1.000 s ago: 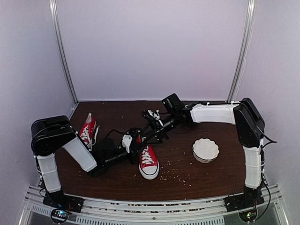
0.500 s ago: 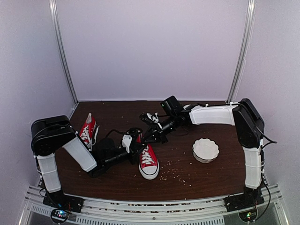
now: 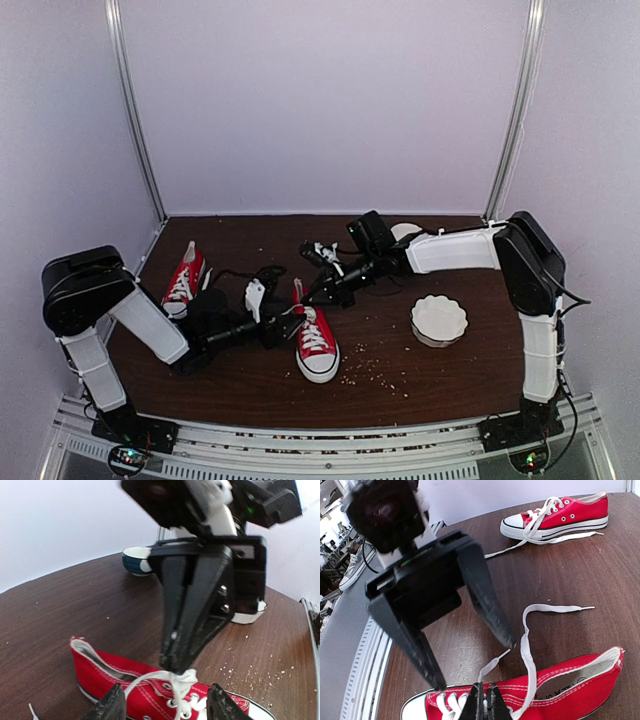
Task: Tie the shoes
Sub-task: Fold the half-tied shoelace on the shoe, then pick up the half-tied shoelace from the center of the board.
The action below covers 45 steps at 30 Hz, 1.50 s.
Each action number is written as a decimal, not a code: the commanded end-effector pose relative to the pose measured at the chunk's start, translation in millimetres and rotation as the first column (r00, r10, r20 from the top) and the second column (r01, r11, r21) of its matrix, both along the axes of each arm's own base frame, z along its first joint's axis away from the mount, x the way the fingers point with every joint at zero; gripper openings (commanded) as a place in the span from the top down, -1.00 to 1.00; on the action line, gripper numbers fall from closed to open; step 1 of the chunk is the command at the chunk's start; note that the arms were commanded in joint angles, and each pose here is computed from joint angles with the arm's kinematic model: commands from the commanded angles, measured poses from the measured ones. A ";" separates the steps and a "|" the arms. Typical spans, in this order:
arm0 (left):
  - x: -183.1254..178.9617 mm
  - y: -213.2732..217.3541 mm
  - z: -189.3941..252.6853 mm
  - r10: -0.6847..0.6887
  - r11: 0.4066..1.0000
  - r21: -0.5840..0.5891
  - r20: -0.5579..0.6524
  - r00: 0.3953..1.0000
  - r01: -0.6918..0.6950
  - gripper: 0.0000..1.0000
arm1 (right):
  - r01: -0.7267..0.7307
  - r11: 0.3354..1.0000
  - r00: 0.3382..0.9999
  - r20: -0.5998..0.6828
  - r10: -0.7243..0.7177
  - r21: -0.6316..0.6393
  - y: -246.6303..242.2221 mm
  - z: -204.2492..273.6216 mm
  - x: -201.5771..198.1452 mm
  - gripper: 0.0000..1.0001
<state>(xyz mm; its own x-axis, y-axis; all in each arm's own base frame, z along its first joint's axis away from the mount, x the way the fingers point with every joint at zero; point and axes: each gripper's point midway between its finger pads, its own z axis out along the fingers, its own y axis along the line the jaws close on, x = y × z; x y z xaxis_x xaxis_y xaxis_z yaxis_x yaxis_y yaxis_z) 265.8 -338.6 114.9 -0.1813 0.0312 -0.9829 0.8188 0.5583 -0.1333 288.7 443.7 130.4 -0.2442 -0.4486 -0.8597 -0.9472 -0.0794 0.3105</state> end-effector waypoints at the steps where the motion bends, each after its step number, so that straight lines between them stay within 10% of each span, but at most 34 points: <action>1: 23.0 33.4 7.6 0.069 0.994 -0.073 -0.190 0.979 -0.085 -0.11 | 0.023 0.999 0.999 0.047 -0.025 0.043 3.0 25.5 2.6 1.00; 7: 87.5 98.5 -50.6 0.517 0.852 0.288 -0.335 0.788 -0.437 -0.07 | 0.027 0.999 0.998 0.059 -0.029 0.038 3.6 24.7 3.0 1.00; 13: 97.8 128.1 -78.4 0.662 0.739 0.427 -0.320 0.677 -0.521 -0.09 | 0.008 1.000 0.996 0.087 -0.009 0.018 2.0 24.3 -3.1 1.00; 24: 68.4 115.3 -120.1 0.628 0.741 0.572 -0.402 0.666 -0.353 0.07 | -0.006 1.000 0.995 0.104 0.005 0.004 -1.1 24.1 -7.3 1.00; 36: 17.7 127.2 -131.3 0.659 0.603 0.775 -0.353 0.664 -0.187 0.11 | -0.014 1.000 0.994 0.109 0.013 0.002 0.7 26.4 -10.7 1.00; 45: 10.5 111.4 -154.7 0.604 0.620 0.782 -0.425 0.674 -0.062 1.00 | -0.027 1.000 0.993 0.113 0.026 0.003 2.0 27.5 -12.6 1.00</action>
<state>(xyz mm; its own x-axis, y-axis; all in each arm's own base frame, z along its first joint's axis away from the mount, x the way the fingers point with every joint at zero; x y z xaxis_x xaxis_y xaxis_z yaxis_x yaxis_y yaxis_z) 318.6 -248.3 13.9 -0.7680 0.2942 -0.5689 0.3559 0.9345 0.0028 279.2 444.8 141.1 -0.1662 -0.4659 -0.8691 -0.9679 -0.0916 0.2342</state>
